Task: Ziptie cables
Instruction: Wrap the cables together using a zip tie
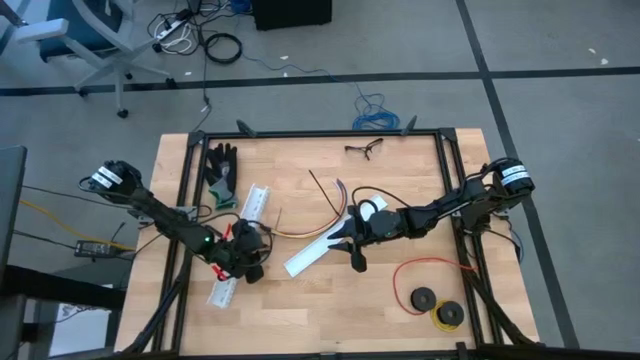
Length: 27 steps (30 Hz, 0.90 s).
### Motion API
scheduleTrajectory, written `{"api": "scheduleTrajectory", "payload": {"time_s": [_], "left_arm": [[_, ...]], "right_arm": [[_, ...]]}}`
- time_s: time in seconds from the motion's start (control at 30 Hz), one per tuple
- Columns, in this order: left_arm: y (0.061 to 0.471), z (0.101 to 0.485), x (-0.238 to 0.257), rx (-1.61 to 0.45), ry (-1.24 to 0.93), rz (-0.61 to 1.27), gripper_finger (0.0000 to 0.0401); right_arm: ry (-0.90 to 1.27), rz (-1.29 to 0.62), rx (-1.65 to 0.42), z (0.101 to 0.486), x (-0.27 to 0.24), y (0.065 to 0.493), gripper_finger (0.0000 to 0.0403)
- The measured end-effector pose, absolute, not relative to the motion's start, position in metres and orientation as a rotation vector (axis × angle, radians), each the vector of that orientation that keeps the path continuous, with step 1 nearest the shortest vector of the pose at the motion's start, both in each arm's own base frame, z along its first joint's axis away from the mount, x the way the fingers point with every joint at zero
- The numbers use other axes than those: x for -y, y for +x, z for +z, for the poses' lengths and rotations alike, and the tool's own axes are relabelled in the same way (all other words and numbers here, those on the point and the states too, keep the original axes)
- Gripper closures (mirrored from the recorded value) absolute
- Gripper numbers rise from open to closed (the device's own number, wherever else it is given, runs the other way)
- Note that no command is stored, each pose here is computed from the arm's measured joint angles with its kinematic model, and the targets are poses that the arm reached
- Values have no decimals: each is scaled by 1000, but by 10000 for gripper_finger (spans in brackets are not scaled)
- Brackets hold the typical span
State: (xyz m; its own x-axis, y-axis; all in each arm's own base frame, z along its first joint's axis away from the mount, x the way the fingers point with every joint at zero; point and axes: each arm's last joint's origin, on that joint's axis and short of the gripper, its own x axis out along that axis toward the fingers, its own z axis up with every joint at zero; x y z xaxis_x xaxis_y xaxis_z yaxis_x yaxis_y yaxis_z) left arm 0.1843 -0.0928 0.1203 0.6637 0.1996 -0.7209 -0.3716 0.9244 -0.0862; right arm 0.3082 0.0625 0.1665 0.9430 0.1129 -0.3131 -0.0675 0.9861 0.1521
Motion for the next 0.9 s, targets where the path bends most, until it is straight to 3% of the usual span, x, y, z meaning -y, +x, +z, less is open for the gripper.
{"api": "scheduleTrajectory", "payload": {"time_s": [0.43, 0.7, 0.9], "left_arm": [[186, 110, 85, -880, -308, 372, 314], [184, 108, 82, -907, -335, 393, 390], [187, 110, 84, -870, -334, 393, 398]], "right_arm": [[140, 94, -328, 166, -63, 308, 290], [140, 94, -328, 166, -63, 308, 290], [141, 94, -328, 166, -63, 308, 290]]}}
